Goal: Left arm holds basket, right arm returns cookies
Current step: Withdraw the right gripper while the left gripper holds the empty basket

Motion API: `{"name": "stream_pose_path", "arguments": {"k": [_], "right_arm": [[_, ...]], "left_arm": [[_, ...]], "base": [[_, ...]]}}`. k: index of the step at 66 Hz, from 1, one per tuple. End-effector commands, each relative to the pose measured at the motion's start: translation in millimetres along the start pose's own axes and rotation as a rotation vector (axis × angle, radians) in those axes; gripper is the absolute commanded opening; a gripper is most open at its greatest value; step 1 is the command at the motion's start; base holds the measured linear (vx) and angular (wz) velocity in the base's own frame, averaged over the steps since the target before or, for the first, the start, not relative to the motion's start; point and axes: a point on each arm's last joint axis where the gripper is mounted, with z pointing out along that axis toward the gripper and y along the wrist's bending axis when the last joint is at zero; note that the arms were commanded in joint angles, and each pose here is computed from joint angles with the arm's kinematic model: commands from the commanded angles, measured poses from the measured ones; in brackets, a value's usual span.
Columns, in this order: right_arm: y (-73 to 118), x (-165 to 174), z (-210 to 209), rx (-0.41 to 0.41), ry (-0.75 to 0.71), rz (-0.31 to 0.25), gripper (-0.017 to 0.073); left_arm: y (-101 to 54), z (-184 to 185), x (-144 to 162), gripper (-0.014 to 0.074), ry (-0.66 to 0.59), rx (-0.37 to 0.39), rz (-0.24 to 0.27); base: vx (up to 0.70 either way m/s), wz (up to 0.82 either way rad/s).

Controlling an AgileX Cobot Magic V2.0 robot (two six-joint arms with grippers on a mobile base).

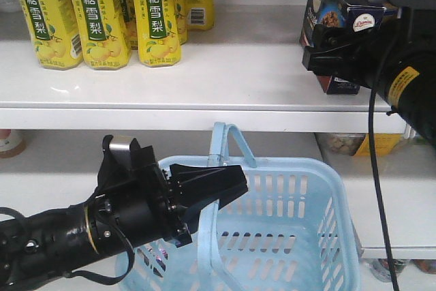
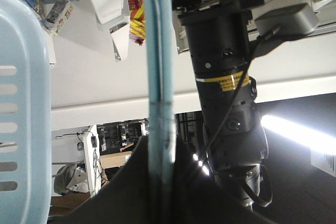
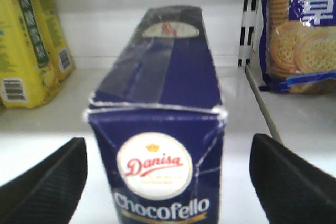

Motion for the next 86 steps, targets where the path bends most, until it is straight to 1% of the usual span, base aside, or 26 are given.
{"name": "stream_pose_path", "arguments": {"k": [1, 10, 20, 37, 45, 48, 53, 61, 86], "right_arm": [[-2.3, -24.6, -14.0, -0.026, -0.099, -0.049, 0.0591], [-1.7, -31.8, -24.2, -0.072, -0.119, -0.038, 0.0591], [-3.3, -41.1, -38.0, -0.107, -0.155, -0.051, 0.0591], [-15.4, -63.8, -74.7, -0.113, -0.267, -0.084, 0.0591], [-22.3, -72.2, -95.5, -0.125, -0.317, -0.074, 0.0588], [-25.1, -73.3, -103.4, -0.129, -0.333, -0.079, 0.0587], [-29.9, -69.1, -113.7, -0.127, -0.345, -0.102, 0.0581], [-38.3, -58.4, -129.3, -0.122, -0.358, -0.120, 0.0572], [-58.5, -11.7, -160.0, -0.120, -0.352, -0.122, 0.0569]], "left_arm": [[-38.6, -2.6, -13.3, -0.0003, -0.098, 0.291, 0.013], [-38.6, -2.6, -13.3, -0.0003, -0.098, 0.291, 0.013], [-38.6, -2.6, -13.3, -0.0003, -0.098, 0.291, 0.013], [-38.6, -2.6, -13.3, -0.0003, -0.098, 0.291, 0.013], [-38.6, -2.6, -13.3, -0.0003, -0.098, 0.291, 0.013], [-38.6, -2.6, -13.3, -0.0003, -0.098, 0.291, 0.013], [-38.6, -2.6, -13.3, -0.0003, -0.098, 0.291, 0.013], [-38.6, -2.6, -13.3, -0.0003, -0.098, 0.291, 0.013], [-38.6, -2.6, -13.3, -0.0003, -0.098, 0.291, 0.013]], "base": [[0.00, 0.00], [0.00, 0.00], [0.00, 0.00], [0.00, 0.00], [0.00, 0.00], [0.00, 0.00], [0.00, 0.00], [0.00, 0.00], [0.00, 0.00]]}}
